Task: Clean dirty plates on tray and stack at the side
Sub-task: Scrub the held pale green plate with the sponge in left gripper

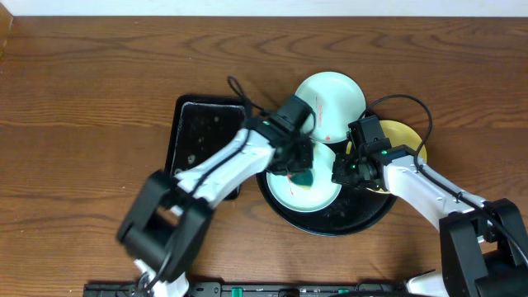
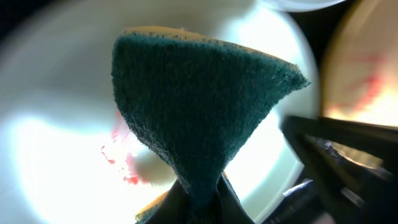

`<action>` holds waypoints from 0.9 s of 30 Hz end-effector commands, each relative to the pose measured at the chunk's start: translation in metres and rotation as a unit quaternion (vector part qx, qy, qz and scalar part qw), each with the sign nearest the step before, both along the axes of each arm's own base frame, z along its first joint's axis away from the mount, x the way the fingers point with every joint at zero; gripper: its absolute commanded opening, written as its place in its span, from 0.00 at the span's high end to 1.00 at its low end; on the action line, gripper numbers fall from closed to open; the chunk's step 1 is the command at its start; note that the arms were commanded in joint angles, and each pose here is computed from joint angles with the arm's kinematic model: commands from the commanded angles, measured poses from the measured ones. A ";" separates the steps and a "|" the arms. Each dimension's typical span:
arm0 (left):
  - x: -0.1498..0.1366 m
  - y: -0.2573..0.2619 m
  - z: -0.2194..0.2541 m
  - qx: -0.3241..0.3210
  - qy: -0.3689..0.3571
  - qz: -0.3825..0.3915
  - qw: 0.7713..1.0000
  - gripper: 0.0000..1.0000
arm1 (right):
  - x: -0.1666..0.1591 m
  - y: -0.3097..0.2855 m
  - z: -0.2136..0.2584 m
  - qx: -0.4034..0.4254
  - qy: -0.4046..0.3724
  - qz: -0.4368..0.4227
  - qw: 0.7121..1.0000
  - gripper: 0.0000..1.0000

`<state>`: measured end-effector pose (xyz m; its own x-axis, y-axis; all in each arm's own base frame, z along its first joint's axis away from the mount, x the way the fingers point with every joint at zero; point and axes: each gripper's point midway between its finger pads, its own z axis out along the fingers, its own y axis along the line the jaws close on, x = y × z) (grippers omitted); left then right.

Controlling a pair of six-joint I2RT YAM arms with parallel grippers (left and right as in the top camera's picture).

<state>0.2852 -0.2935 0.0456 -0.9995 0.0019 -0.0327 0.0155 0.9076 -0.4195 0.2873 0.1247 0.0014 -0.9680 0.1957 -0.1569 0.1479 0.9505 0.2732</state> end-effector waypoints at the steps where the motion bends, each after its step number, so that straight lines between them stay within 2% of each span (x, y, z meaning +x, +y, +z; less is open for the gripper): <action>1: -0.017 -0.004 -0.037 0.025 0.049 0.011 0.998 0.92 | -0.004 -0.022 -0.012 -0.056 0.011 -0.033 0.998 0.99; 3: -0.019 0.003 -0.052 0.048 0.061 0.014 0.997 0.93 | -0.004 -0.021 -0.012 -0.052 0.012 -0.032 0.998 0.99; 6: -0.012 0.038 -0.068 0.133 0.045 0.037 0.989 0.93 | -0.005 -0.021 -0.012 -0.052 0.013 -0.030 0.998 0.99; 12: 0.003 0.120 -0.063 0.304 0.007 0.072 0.950 0.93 | -0.007 -0.022 -0.013 -0.054 0.017 -0.026 0.998 0.99; 16: 0.012 0.140 -0.053 0.342 -0.006 0.059 0.938 0.92 | -0.007 -0.022 -0.013 -0.055 0.017 -0.026 0.998 0.99; 19: 0.014 0.134 -0.053 0.329 -0.009 0.055 0.943 0.93 | -0.007 -0.022 -0.013 -0.055 0.017 -0.026 0.998 0.99; 21: 0.011 0.116 -0.057 0.287 0.005 0.052 0.956 0.92 | -0.008 -0.022 -0.013 -0.055 0.018 -0.026 0.998 0.99; 23: 0.006 0.089 -0.061 0.223 0.025 0.047 0.973 0.93 | -0.008 -0.022 -0.013 -0.055 0.019 -0.026 0.998 0.99; 25: 0.001 0.053 -0.060 0.132 0.050 0.034 0.989 0.92 | -0.008 -0.022 -0.013 -0.055 0.019 -0.026 0.998 0.99; 27: -0.003 0.024 -0.056 0.061 0.064 0.018 0.996 0.93 | -0.008 -0.022 -0.013 -0.055 0.020 -0.026 0.998 0.99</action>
<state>0.3036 -0.2423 0.0119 -0.9956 -0.0807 -0.0466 -0.0724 0.9847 -0.1585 0.2823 0.1284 0.0016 -0.9710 0.1999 -0.1311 0.1567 0.9464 0.2825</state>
